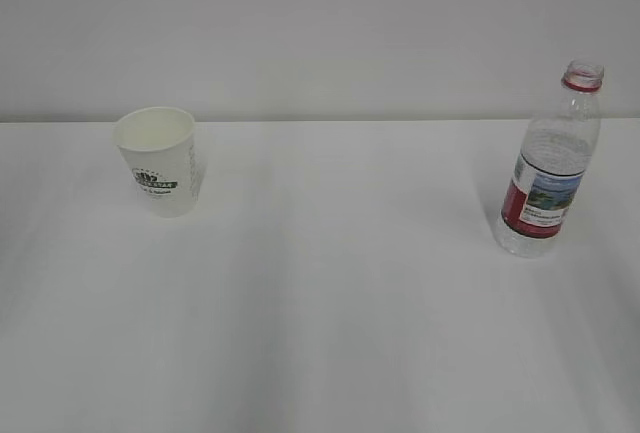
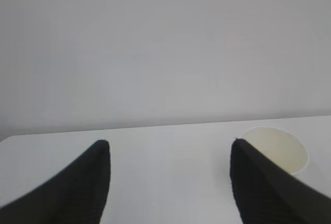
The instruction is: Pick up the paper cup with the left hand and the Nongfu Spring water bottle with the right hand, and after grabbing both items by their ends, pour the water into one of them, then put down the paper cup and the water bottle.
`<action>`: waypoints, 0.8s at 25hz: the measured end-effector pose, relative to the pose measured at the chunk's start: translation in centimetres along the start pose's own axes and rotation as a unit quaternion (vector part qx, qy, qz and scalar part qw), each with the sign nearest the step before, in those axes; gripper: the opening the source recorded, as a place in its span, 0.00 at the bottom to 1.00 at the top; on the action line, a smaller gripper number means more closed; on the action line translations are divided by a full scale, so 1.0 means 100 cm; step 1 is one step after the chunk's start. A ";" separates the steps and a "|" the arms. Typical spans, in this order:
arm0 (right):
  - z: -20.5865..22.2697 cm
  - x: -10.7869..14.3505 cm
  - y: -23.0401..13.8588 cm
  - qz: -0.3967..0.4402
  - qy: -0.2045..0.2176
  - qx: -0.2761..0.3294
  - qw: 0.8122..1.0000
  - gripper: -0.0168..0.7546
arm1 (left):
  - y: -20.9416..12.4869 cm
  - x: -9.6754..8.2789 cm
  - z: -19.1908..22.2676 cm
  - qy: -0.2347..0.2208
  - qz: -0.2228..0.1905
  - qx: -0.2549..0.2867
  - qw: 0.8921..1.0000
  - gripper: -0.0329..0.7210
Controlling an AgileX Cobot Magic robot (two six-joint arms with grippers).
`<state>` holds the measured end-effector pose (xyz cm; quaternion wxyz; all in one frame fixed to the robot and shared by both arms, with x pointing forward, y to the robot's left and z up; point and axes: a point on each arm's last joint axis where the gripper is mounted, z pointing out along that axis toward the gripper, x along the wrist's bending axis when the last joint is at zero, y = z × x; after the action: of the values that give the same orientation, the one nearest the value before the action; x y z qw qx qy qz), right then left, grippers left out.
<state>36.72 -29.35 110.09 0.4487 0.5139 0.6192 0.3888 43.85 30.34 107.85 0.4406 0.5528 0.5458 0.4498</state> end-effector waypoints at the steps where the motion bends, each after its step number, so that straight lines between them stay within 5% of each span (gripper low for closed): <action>1: 0.005 0.001 -0.001 -0.001 0.002 0.006 1.000 0.62 | -0.002 0.000 0.003 0.000 0.000 0.004 1.000 0.74; 20: 0.071 0.008 -0.015 -0.006 0.023 0.070 0.997 0.62 | -0.015 -0.001 0.031 -0.007 -0.001 0.016 1.000 0.73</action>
<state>43.05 -28.62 106.43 0.3995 0.5307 0.6586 0.3535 46.55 30.25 105.76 0.4363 0.5622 0.5503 0.4366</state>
